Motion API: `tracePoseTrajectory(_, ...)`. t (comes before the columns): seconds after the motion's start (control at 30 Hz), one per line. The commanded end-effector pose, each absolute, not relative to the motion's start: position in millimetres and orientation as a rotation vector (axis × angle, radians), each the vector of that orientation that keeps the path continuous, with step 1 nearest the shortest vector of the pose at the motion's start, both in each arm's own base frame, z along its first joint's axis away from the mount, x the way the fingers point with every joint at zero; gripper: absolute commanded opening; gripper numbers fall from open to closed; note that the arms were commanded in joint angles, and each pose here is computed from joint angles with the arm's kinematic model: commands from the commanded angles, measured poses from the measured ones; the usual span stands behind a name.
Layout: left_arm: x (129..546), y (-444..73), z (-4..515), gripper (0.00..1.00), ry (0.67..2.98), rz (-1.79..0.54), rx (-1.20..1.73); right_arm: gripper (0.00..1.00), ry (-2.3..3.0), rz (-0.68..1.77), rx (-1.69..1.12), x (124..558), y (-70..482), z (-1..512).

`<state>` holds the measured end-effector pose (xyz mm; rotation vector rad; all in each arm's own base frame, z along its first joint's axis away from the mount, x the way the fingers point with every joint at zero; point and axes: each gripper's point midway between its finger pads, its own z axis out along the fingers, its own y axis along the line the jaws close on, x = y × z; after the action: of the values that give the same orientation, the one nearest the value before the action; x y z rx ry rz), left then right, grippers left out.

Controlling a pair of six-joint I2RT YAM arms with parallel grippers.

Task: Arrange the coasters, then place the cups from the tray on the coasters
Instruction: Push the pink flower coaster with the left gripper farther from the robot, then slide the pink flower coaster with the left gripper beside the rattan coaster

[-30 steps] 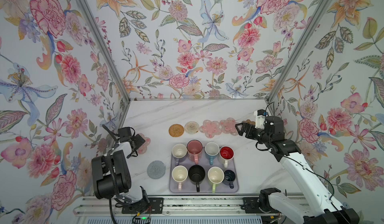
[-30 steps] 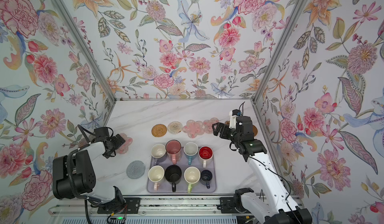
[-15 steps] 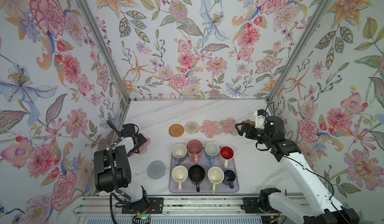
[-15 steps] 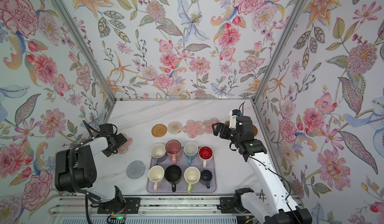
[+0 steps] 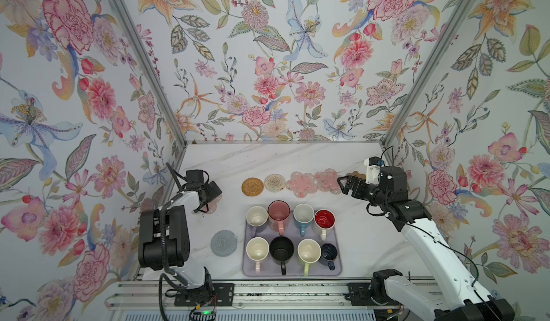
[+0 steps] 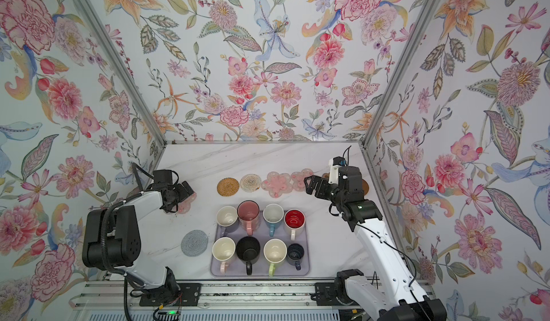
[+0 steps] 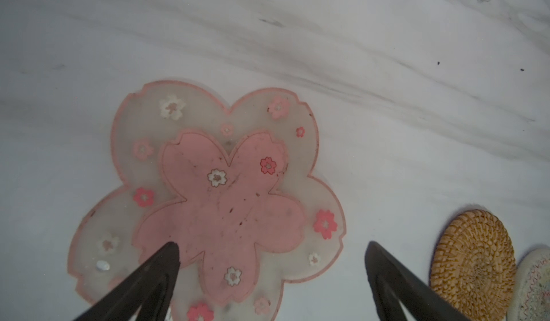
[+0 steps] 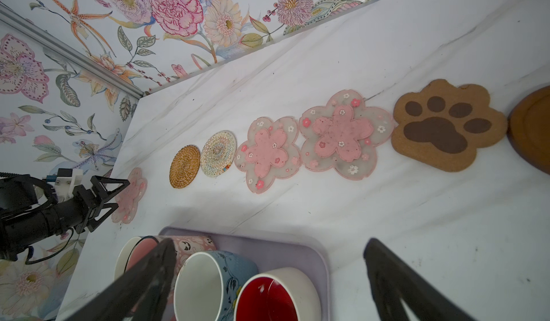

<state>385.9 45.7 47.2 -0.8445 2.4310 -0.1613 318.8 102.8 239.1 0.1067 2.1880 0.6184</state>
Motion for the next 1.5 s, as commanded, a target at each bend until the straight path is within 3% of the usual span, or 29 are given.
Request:
tracePoseTrajectory(0.0, 392.7, 41.5, 59.1, 0.99, 2.415, -0.175, -0.838, 0.99, 2.178, 0.632, 0.11, 317.6, 102.9, 243.1)
tracePoseTrajectory(0.2, 383.4, 57.8, 66.2, 0.99, 2.423, -0.079, -0.819, 0.99, 2.175, 0.632, 0.117, 316.1, 101.9, 243.5)
tracePoseTrajectory(0.43, 369.6, 70.9, 60.1, 0.99, 2.366, -0.204, -0.878, 0.99, 2.178, 0.635, 0.116, 316.0, 102.3, 242.8)
tracePoseTrajectory(1.47, 360.8, 95.6, 18.8, 0.99, 2.389, -0.268, -0.997, 0.99, 2.18, 0.649, 0.122, 321.5, 104.5, 243.0)
